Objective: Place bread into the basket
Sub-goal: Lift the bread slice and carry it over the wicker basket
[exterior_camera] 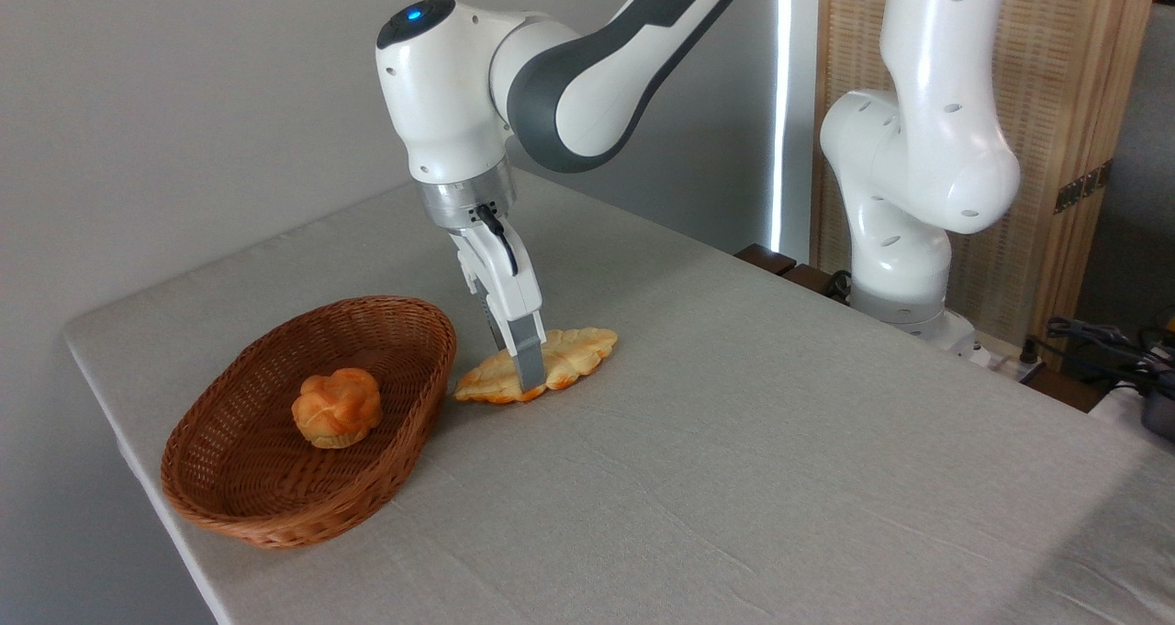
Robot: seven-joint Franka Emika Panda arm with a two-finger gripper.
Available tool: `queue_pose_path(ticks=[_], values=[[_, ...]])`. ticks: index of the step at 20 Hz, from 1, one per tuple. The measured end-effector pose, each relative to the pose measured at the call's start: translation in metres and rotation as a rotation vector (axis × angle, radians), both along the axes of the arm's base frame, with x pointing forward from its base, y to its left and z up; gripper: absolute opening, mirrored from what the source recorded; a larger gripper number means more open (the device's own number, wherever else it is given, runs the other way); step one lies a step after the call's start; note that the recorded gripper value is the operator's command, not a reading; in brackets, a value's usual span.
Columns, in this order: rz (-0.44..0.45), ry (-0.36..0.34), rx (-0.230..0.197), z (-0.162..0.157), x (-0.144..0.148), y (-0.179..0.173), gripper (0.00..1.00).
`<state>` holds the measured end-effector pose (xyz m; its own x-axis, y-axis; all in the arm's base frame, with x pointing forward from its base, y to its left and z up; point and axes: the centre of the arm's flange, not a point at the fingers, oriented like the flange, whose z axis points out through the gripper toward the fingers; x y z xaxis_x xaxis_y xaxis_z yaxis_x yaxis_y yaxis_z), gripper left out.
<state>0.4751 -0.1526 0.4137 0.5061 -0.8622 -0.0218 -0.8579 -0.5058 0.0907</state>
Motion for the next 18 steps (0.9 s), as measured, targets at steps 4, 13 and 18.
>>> queue_pose_path(ticks=[4,13,18], values=[[-0.002,0.05,0.012,0.012,-0.007,0.003,0.51],[0.11,-0.056,-0.099,0.109,0.012,-0.007,0.51],[0.363,-0.205,-0.173,0.119,0.04,-0.027,0.52]])
